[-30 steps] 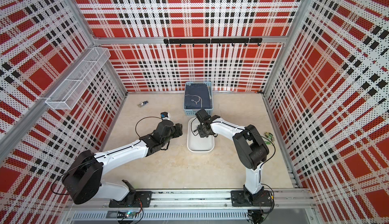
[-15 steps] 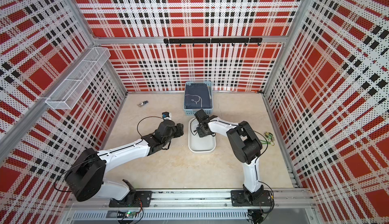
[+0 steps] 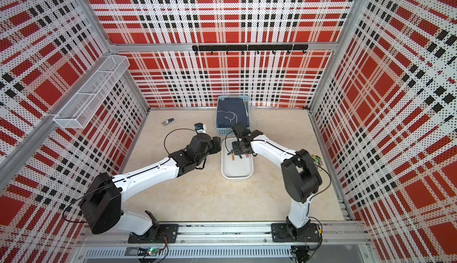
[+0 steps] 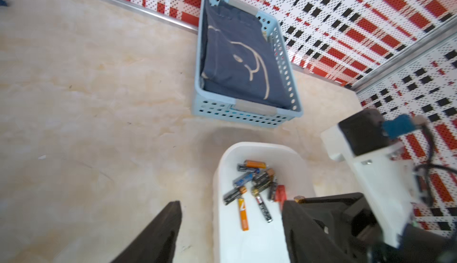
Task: Take the batteries out of the storage box
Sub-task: Pick up the battery from the storage box, then place the battery at the center of the board.
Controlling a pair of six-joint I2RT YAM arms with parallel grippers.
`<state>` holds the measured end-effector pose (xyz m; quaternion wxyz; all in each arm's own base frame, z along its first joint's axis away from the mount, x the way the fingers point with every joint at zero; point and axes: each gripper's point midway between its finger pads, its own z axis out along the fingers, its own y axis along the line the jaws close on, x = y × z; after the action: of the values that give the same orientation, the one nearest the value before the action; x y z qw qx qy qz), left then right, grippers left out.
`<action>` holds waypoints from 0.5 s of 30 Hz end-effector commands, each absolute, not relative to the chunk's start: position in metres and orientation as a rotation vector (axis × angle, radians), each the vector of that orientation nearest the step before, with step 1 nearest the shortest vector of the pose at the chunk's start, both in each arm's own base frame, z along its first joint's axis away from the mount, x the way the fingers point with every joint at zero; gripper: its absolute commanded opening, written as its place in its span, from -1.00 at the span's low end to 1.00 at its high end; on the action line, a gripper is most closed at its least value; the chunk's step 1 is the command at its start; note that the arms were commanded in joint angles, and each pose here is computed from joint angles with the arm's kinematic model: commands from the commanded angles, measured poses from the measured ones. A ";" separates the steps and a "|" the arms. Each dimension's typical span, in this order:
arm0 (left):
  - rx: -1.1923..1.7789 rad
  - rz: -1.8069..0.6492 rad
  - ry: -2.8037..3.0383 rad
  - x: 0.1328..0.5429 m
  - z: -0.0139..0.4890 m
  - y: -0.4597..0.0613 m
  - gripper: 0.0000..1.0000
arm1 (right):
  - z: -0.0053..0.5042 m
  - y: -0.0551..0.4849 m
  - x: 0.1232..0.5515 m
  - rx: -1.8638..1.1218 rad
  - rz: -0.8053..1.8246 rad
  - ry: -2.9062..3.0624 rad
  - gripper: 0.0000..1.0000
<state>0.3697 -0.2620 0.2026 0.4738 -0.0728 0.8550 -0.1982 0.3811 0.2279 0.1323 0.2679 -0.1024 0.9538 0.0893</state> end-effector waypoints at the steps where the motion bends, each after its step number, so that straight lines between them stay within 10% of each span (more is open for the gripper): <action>1: -0.147 -0.445 2.136 0.374 0.200 -0.283 0.34 | 0.163 0.185 0.386 -0.076 0.237 2.514 -1.00; 15: -0.075 -0.451 2.406 0.385 0.091 -0.352 0.09 | 0.060 0.124 0.381 -0.088 0.106 2.664 -1.00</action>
<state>0.3887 -0.3445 0.1002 0.3611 -0.0308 0.9170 -0.1665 0.3679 0.1105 0.0569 0.2061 -0.0164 0.9783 0.0130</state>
